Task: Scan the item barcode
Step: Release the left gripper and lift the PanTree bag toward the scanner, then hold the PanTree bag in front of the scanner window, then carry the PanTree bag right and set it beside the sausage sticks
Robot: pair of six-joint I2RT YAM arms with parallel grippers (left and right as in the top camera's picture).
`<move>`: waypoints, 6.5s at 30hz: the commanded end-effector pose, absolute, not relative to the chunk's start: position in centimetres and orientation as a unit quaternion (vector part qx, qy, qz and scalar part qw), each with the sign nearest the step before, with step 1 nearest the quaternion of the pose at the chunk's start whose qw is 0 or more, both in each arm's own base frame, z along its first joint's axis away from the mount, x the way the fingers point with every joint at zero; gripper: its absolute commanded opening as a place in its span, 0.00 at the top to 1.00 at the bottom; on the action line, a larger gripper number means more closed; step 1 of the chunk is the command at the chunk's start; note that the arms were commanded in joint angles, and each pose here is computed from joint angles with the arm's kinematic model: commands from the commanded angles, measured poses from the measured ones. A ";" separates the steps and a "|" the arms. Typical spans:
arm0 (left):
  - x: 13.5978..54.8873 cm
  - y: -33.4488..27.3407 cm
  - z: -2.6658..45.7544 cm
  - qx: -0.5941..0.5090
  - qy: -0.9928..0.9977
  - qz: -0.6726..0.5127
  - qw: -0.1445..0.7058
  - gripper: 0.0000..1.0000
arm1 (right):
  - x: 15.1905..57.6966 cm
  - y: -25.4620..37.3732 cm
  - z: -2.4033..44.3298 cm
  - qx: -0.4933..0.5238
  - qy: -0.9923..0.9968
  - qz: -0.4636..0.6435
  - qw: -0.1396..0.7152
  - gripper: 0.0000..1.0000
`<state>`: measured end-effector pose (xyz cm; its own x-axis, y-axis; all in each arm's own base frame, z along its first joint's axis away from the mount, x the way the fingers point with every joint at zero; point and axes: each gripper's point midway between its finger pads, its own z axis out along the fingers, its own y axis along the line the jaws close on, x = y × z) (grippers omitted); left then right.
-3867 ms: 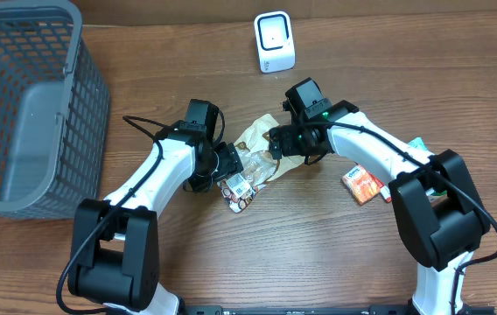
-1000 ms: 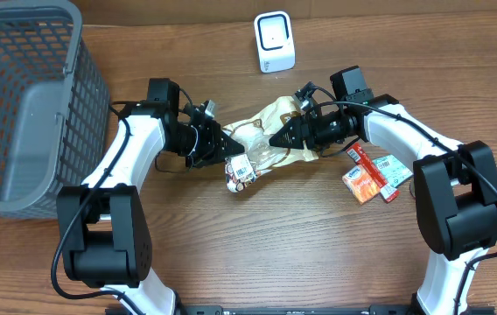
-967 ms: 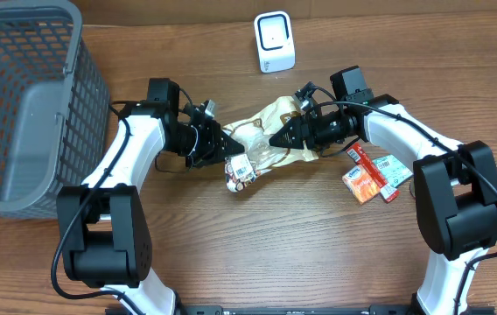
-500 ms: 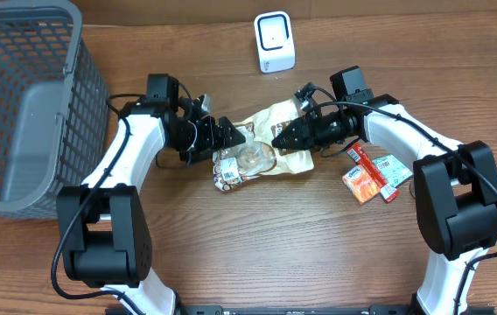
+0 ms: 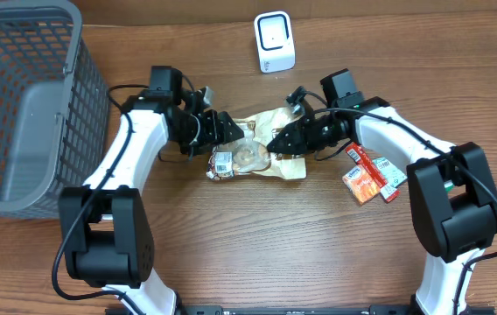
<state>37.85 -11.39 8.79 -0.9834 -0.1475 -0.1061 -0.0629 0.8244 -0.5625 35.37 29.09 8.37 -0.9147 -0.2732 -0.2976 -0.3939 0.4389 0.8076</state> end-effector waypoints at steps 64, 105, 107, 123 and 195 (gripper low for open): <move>42.6 7.1 16.3 -0.237 0.931 0.114 0.254 0.00 | 52.5 23.9 27.9 -0.367 0.650 -0.175 0.642 0.96; 42.6 7.1 16.3 -0.237 0.931 0.113 0.254 0.00 | 57.1 24.4 15.6 -0.367 0.644 -0.250 0.623 0.96; 42.6 7.1 16.3 -0.237 0.931 0.114 0.254 0.00 | 57.1 24.3 14.7 -0.374 0.650 -0.251 0.612 0.96; 42.6 7.1 16.3 -0.237 0.931 0.113 0.254 0.00 | 56.2 25.8 16.6 -0.345 0.638 -0.263 0.637 0.96; 42.6 7.1 16.3 -0.237 0.931 0.114 0.254 0.00 | 33.7 11.9 12.5 -0.080 0.979 0.010 0.186 0.00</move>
